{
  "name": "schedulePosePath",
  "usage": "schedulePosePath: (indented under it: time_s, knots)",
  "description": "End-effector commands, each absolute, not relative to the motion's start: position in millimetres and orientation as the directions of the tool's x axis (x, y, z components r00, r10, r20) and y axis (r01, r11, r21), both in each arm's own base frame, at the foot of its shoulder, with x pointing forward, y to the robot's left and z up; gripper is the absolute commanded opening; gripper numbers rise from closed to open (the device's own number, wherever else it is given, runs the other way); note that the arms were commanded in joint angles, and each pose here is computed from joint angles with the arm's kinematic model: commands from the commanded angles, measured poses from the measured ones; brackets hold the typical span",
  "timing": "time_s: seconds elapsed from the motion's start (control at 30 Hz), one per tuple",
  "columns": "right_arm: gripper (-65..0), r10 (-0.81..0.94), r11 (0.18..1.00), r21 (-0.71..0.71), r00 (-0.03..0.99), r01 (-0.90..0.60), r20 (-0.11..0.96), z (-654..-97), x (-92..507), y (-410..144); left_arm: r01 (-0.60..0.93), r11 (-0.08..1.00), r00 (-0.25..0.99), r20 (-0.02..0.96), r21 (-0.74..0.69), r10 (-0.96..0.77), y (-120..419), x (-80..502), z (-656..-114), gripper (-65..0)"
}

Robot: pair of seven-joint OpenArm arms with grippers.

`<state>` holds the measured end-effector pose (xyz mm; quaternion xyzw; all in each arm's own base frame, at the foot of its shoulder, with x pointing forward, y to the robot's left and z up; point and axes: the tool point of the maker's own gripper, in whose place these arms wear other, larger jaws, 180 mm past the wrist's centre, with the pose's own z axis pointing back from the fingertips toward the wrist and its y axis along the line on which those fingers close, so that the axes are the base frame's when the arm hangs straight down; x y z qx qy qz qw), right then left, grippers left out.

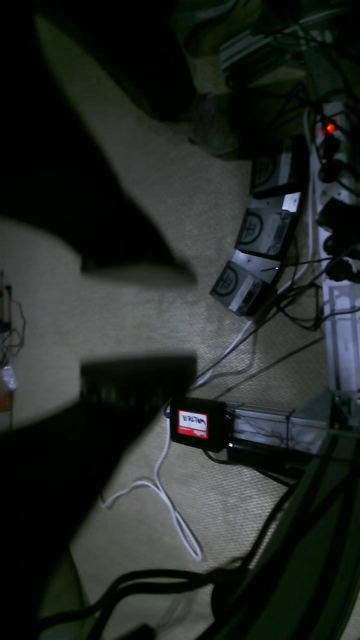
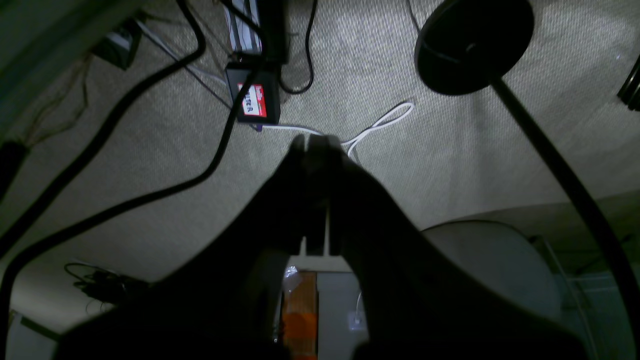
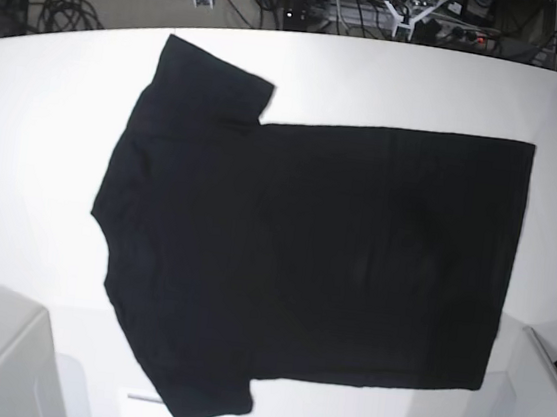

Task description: Fold the T-shirt properly

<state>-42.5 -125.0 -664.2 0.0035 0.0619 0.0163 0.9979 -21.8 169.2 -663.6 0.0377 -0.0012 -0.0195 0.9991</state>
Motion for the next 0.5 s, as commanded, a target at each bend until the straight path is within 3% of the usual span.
schedulePosePath:
  time_s: [0.0, 0.07, 0.13, 0.27, 0.47]
  knots:
    - [-65.0, 0.031, 1.0, 0.0, 0.991, -0.031, -0.134, -663.8, -47.2, -127.6, 0.04, 0.996, 0.999, -0.007, 0.083, -0.039, 172.1, -26.2, -663.2, -34.2]
    - [-65.0, 0.032, 0.999, 0.001, 0.991, -0.033, -0.134, -663.8, -47.2, -127.6, 0.04, 0.996, 0.999, -0.013, 0.083, -0.039, 172.1, -30.3, -663.1, -36.0]
    - [-65.0, 0.032, 0.999, 0.001, 0.991, -0.033, -0.134, -663.8, -47.2, -127.6, 0.04, 0.996, 0.999, -0.015, 0.083, -0.039, 172.1, -31.3, -663.0, -42.6]
    - [-65.0, 0.035, 0.999, -0.001, 0.99, -0.036, -0.134, -663.8, -47.2, -128.7, 0.041, 0.996, 0.999, -0.024, 0.082, -0.039, 172.1, -38.2, -662.6, -65.0]
    - [-65.0, 0.035, 0.999, -0.001, 0.99, -0.036, -0.134, -663.8, -47.2, -128.7, 0.041, 0.996, 0.999, -0.025, 0.082, -0.039, 172.1, -38.8, -662.6, -65.0]
